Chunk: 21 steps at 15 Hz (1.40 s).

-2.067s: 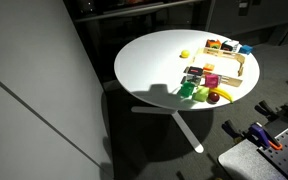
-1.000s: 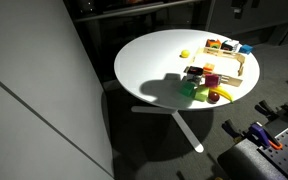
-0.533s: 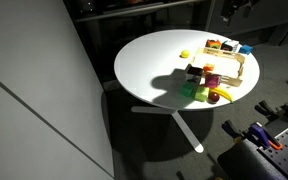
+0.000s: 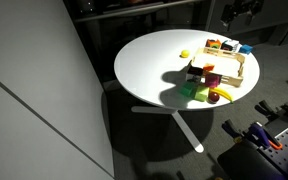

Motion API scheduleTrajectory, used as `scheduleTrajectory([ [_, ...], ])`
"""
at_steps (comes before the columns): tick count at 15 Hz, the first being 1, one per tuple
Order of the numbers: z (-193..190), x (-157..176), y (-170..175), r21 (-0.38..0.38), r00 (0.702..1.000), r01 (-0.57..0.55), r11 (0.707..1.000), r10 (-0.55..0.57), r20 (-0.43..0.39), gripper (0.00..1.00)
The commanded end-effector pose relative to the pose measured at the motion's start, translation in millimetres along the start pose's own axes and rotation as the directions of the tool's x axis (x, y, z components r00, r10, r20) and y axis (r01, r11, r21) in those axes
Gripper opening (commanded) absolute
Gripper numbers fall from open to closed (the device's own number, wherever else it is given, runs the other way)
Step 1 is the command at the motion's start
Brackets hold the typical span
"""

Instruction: Remove the orange building block from the tray and put it on the white and black dice

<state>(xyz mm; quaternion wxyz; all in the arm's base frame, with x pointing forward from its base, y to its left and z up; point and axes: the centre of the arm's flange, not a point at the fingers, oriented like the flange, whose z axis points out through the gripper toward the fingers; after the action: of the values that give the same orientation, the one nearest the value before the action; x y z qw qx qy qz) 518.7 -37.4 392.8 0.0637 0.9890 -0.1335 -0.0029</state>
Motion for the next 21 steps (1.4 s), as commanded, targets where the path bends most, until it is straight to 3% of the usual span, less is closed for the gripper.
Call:
scheduleTrajectory([
  [1, 1, 0, 0, 0.0, 1.0, 0.001, 1.0, -0.001, 0.002, 1.0],
  [10, 22, 14, 13, -0.021, 0.998, -0.053, 0.998, 0.054, 0.033, 1.0],
  [16, 83, 35, 20, -0.057, 0.979, -0.196, 0.979, 0.198, 0.047, 1.0],
  [21, 140, 55, 13, -0.079, 0.94, -0.337, 0.938, 0.339, 0.025, 1.0],
])
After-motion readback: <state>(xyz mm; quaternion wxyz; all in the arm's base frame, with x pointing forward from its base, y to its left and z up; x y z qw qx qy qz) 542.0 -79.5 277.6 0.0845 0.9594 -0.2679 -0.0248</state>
